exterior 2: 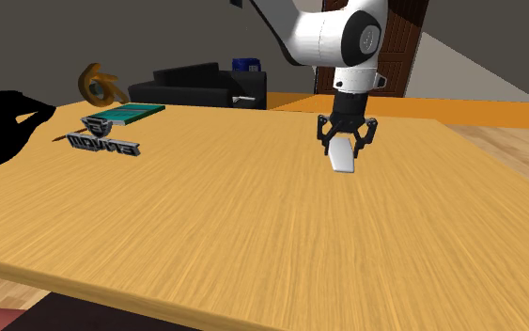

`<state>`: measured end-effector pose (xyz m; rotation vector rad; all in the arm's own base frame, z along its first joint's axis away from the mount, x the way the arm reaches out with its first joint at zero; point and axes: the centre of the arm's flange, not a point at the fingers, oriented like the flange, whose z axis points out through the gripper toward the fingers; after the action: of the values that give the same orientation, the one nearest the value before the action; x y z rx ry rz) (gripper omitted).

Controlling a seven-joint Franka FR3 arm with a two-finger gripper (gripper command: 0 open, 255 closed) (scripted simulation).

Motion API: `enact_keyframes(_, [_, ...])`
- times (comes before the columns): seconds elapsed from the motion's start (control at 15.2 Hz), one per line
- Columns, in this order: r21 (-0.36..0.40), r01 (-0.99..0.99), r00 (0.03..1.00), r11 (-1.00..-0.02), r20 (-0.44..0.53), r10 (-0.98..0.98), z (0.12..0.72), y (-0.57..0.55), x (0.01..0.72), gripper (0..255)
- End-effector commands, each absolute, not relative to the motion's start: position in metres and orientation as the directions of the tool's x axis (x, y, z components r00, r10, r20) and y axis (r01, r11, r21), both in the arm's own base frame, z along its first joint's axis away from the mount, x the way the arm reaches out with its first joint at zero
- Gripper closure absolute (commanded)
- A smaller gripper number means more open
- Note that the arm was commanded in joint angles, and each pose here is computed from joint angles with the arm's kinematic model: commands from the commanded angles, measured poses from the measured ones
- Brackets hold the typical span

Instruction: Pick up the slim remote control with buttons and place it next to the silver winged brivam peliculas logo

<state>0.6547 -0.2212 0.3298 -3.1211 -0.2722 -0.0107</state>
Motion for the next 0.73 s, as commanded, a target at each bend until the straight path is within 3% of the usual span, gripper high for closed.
enact_keyframes(0.0, [-0.008, 0.173, 0.985, -0.985, 0.008, 0.173, 0.338, -0.221, 0.655, 255])
enact_keyframes(0.66, [-0.008, 0.173, 0.985, -0.985, 0.008, 0.173, 0.391, -0.221, 0.655, 255])
